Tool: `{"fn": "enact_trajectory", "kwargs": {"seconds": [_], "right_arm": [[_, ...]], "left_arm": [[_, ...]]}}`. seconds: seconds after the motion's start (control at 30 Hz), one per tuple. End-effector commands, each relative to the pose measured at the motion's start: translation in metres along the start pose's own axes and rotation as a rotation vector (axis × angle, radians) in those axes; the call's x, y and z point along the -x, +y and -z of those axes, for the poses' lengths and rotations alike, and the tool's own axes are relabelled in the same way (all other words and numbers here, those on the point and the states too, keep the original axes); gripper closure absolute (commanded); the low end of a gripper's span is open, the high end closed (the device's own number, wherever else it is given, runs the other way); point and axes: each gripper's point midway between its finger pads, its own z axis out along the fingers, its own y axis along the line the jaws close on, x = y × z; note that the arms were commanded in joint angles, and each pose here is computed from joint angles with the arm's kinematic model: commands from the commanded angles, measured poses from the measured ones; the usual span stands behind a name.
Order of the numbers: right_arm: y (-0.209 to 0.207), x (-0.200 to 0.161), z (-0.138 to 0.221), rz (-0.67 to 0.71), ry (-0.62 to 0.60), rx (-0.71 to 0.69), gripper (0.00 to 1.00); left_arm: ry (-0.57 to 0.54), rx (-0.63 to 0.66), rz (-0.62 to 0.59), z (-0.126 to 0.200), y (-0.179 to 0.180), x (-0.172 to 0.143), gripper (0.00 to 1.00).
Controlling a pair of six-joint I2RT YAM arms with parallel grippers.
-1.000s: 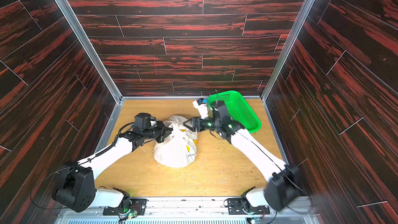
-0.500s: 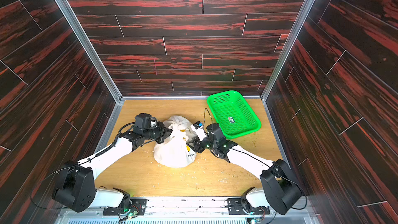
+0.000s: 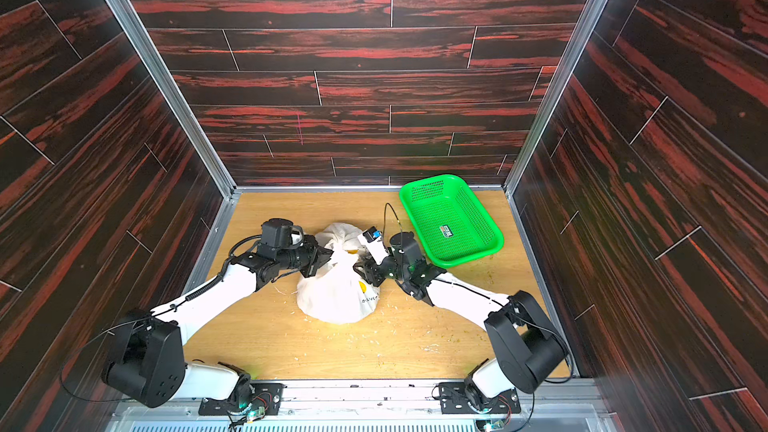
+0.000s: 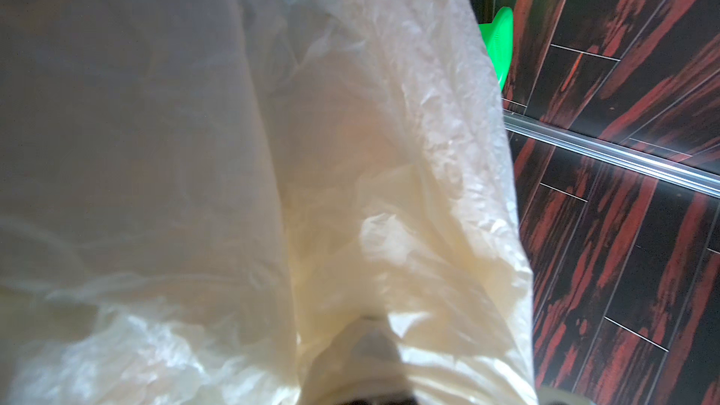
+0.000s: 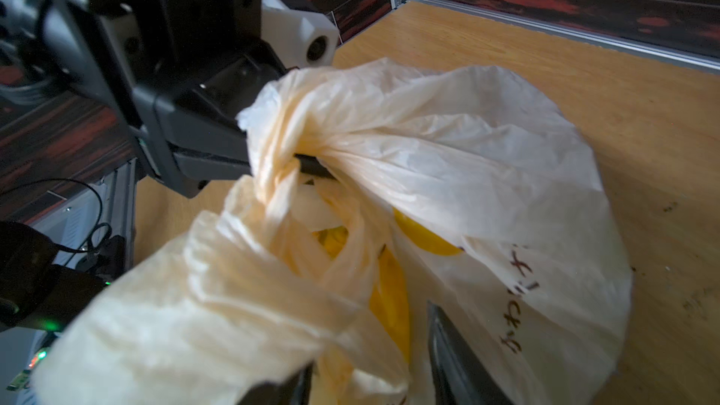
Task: Place the pineapple into a plastic bag & tie a knot
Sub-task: Tie the plastic bag at the center of the board.
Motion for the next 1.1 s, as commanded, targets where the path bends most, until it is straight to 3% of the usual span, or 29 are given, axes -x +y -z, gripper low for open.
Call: {"fn": "enact_trajectory", "kwargs": {"seconds": [0.0,0.07,0.2,0.23,0.5,0.73,1.07], "right_arm": [[0.001,0.009,-0.008,0.03,-0.028,0.004,0.55],[0.001,0.008,-0.012,0.029,-0.025,0.006,0.63],[-0.003,0.002,-0.014,0.022,-0.012,-0.006,0.97],[-0.003,0.002,-0.012,0.02,-0.014,-0.015,1.0],[-0.01,0.009,0.025,-0.045,-0.028,-0.15,1.0],[-0.008,0.01,0.041,-0.084,0.049,-0.264,1.0],[-0.018,0.005,0.05,-0.105,0.188,-0.409,1.0]], "left_arm": [[-0.009,0.013,-0.009,0.002,-0.002,0.003,1.0],[-0.01,0.013,-0.01,0.002,-0.003,0.003,1.0],[-0.017,0.013,-0.018,0.004,-0.005,0.003,1.0],[-0.025,0.012,-0.022,0.006,-0.006,0.004,1.0],[-0.182,0.001,-0.123,0.039,-0.033,0.015,1.0],[-0.25,0.02,-0.256,0.056,-0.051,0.017,1.0],[-0.372,0.261,-0.656,0.081,-0.056,0.023,1.0]]}}
